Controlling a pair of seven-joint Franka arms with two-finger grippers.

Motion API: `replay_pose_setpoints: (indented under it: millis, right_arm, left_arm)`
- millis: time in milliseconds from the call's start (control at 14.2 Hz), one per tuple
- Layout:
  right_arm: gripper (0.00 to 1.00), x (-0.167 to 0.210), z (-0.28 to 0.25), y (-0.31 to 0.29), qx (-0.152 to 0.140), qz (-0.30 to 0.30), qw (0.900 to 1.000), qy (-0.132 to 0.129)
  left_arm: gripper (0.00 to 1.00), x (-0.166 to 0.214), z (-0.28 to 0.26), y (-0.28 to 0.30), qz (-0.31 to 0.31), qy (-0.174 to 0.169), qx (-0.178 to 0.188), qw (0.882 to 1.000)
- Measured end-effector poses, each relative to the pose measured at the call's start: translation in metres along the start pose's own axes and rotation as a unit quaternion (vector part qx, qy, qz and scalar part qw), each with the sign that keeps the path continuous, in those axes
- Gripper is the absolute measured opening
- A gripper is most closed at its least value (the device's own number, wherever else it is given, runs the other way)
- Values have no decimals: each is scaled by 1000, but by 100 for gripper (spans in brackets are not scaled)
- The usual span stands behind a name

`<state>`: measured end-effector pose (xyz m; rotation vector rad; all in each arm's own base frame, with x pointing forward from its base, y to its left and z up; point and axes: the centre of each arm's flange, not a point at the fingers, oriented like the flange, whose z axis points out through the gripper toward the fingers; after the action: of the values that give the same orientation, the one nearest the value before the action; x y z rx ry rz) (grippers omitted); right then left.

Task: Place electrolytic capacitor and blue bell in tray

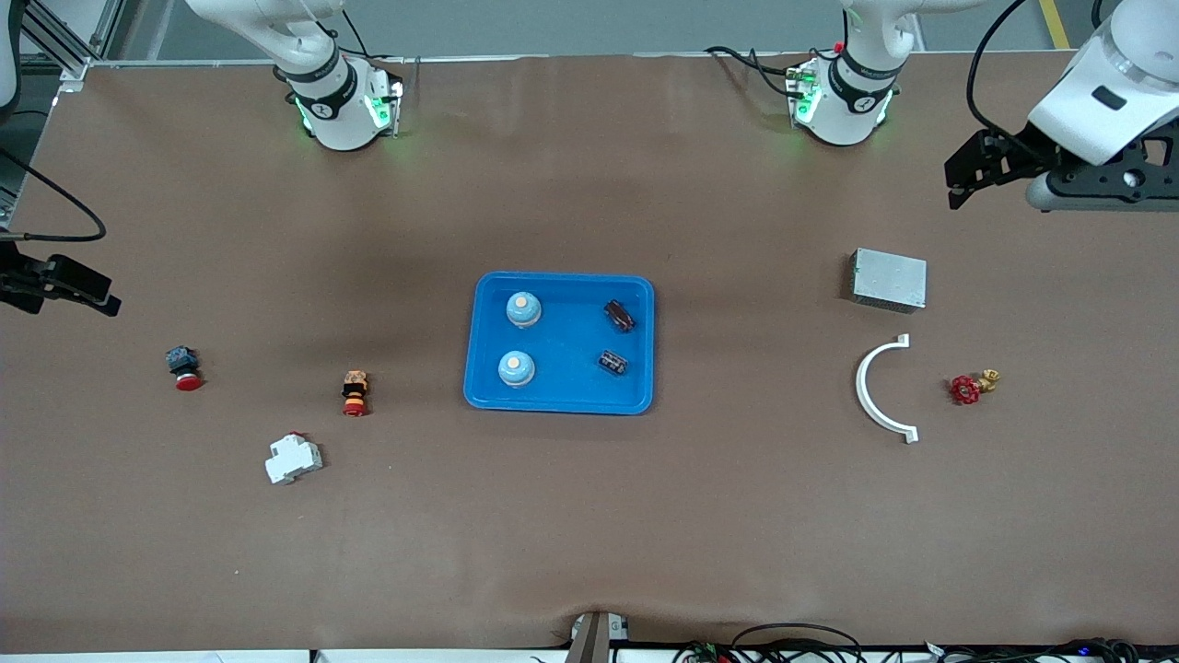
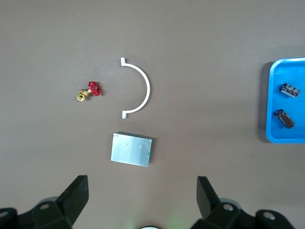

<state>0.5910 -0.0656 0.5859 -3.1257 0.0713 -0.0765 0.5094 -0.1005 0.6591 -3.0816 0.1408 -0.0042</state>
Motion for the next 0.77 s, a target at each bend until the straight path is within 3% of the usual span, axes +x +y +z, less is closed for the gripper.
replay_pose_setpoints:
  millis: [493, 774]
  right_arm:
    - [100, 5, -17, -22, 1, -19, 1000, 23]
    - [100, 6, -14, -19, -1, -17, 1000, 20]
  left_arm:
    - [100, -1, 1, -6, 3, -1, 0, 1000]
    - [100, -1, 1, -6, 3, -1, 0, 1000]
